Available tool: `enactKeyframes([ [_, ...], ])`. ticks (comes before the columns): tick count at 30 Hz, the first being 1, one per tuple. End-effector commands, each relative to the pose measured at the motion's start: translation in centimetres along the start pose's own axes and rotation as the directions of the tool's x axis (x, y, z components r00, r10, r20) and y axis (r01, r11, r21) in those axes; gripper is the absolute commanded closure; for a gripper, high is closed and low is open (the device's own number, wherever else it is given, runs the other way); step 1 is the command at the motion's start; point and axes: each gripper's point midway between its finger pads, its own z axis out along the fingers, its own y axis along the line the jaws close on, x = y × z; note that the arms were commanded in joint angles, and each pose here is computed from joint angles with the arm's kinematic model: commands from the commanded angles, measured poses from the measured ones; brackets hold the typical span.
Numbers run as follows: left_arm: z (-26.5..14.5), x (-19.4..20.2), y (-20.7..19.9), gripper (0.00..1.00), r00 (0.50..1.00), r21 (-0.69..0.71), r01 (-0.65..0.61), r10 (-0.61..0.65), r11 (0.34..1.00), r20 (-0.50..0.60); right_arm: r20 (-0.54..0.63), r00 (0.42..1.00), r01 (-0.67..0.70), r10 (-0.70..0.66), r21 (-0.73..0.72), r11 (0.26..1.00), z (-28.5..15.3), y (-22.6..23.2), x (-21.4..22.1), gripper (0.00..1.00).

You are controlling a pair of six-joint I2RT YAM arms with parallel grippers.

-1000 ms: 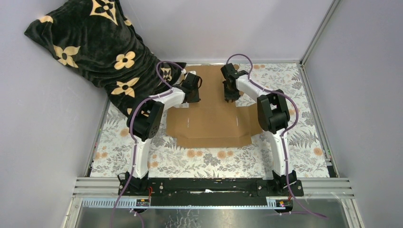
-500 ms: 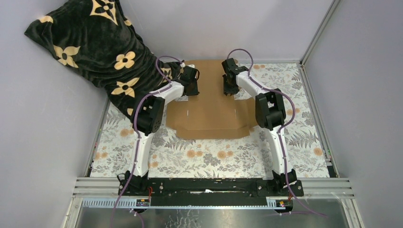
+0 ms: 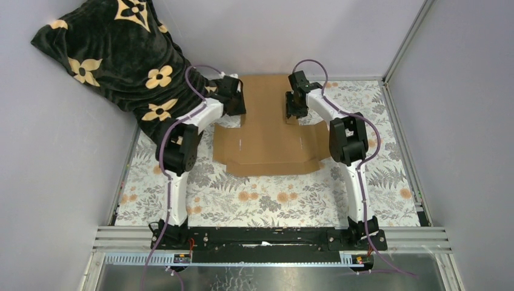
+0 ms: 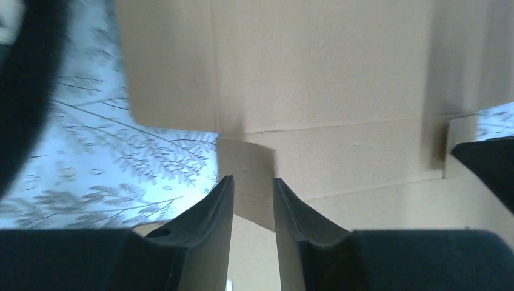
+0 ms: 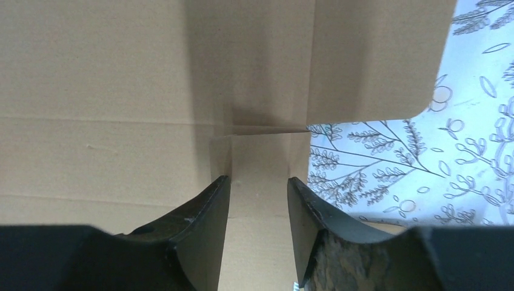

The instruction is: Fold the paper box

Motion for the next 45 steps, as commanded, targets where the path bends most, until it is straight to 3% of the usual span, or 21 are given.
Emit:
enactKeyframes([
  [1,-7.0,-7.3,-1.7,0.62,0.987,0.078,-0.016,0.003,0.997,0.158,0.134,0.991,0.037,-0.028,-0.072,0.997,-7.6,0.9,-4.9,0.5],
  [4,-10.6,-9.3,-2.3,0.61,0.98,0.091,-0.018,0.0,0.996,0.198,0.175,0.984,0.042,-0.026,-0.089,0.995,-11.0,1.0,-5.8,0.48],
  [7,-13.6,-8.7,-2.4,0.61,0.98,0.1,0.009,-0.028,0.995,0.199,0.171,0.985,0.037,-0.022,-0.086,0.996,-13.5,0.4,-4.6,0.44],
  [10,-15.9,-5.8,-1.7,0.61,0.984,0.11,0.053,-0.071,0.992,0.166,0.124,0.992,0.018,-0.011,-0.052,0.999,-15.0,-1.3,-1.4,0.44],
  [12,-16.9,-2.3,-0.6,0.53,0.987,0.107,0.085,-0.098,0.991,0.126,0.088,0.996,-0.013,0.017,-0.039,0.999,-15.8,-2.6,1.7,0.42],
  [16,-18.7,2.9,0.5,0.53,0.986,0.118,0.134,-0.144,0.984,0.079,0.054,0.997,-0.051,0.053,-0.026,0.998,-16.8,-4.4,6.9,0.41],
  [17,-19.2,4.0,0.9,0.56,0.986,0.113,0.143,-0.151,0.983,0.074,0.047,0.997,-0.063,0.064,-0.017,0.998,-17.0,-4.8,8.0,0.43],
  [19,-20.2,6.0,1.2,0.69,0.984,0.116,0.155,-0.163,0.981,0.068,0.023,0.996,-0.082,0.082,-0.006,0.997,-17.2,-5.4,10.2,0.63],
  [20,-20.6,6.9,1.4,0.75,0.984,0.114,0.16,-0.168,0.981,0.066,0.012,0.996,-0.091,0.091,0.003,0.996,-17.2,-5.7,11.2,0.67],
  [23,-21.5,8.9,1.9,0.77,0.982,0.104,0.171,-0.178,0.98,0.061,0.002,0.993,-0.117,0.117,0.022,0.993,-17.0,-6.5,13.3,0.67],
  [34,-21.8,14.8,5.5,0.76,0.978,-0.005,0.208,-0.208,0.978,0.018,-0.056,0.977,-0.2,0.206,0.099,0.975,-15.0,-9.6,17.8,0.66],
  [45,-19.0,17.1,6.1,0.76,0.977,-0.053,0.211,-0.213,0.976,-0.032,-0.089,0.973,-0.2,0.211,0.118,0.973,-13.7,-10.5,19.4,0.64],
])
